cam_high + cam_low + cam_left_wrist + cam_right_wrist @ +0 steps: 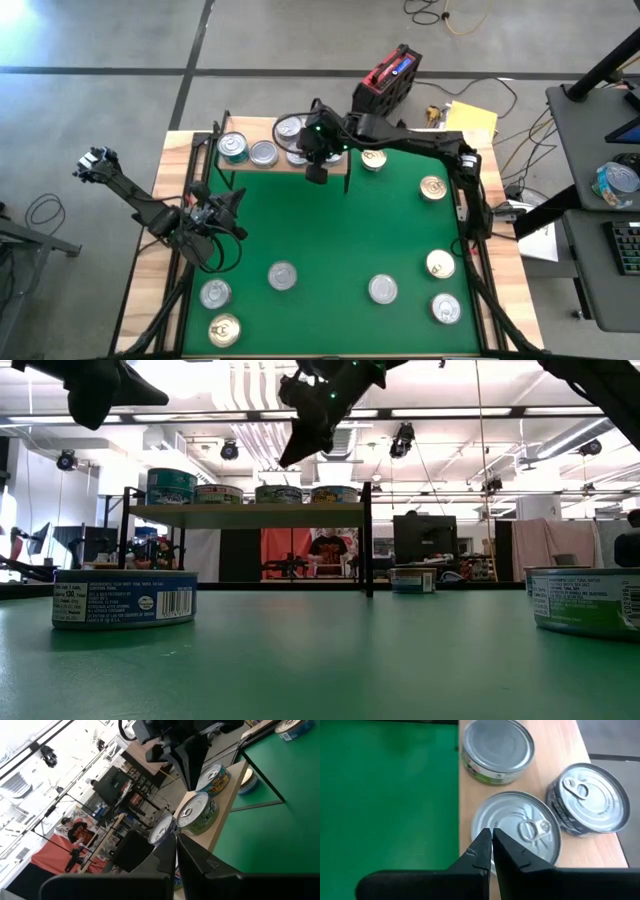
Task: Stack canned seafood by type on shelf
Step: Put the center green tuna can on the shelf
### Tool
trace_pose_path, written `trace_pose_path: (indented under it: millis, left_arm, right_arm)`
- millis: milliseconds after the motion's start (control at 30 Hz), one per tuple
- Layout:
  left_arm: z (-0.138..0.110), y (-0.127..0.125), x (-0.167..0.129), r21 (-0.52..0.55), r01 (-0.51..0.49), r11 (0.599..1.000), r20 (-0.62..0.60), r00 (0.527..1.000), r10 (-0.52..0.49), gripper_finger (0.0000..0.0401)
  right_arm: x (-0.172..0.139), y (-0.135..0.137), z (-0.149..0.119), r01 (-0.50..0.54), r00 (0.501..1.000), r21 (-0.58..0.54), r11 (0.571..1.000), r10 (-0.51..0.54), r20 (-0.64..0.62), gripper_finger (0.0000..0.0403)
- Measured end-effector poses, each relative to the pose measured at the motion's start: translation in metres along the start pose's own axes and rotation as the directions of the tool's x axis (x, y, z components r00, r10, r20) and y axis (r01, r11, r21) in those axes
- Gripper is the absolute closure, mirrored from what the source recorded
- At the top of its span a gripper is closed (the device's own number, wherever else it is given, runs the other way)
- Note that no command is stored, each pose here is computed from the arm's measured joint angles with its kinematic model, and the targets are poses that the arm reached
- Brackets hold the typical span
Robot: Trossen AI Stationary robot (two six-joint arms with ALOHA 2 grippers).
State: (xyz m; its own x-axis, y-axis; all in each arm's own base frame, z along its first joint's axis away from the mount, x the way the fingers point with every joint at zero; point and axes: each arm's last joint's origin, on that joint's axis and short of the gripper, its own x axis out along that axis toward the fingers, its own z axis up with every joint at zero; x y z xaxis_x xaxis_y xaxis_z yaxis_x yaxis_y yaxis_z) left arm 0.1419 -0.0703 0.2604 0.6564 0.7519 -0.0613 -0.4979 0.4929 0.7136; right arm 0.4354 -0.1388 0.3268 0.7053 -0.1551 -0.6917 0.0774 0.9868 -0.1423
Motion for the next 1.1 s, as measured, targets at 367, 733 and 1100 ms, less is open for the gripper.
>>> trace_pose_path:
  millis: [367, 733, 1100]
  left_arm:
    - [0.0, 0.0, 0.0, 0.001, 0.0, 1.0, 0.0, 1.0, 0.0, 0.0401]
    - [0.0, 0.0, 0.0, 0.001, 0.0, 1.0, 0.0, 1.0, 0.0, 0.0401]
    - [0.0, 0.0, 0.0, 0.003, -0.001, 1.0, -0.001, 1.0, 0.001, 0.0401]
  right_arm:
    - [0.017, 0.002, -0.012, 0.019, 1.0, 0.002, 1.0, -0.019, 0.0, 0.0394]
    - [0.027, 0.002, -0.018, 0.072, 0.997, 0.002, 0.997, -0.072, 0.01, 0.0394]
    - [0.028, 0.006, -0.018, 0.068, 0.998, 0.003, 0.998, -0.068, 0.009, 0.0394]
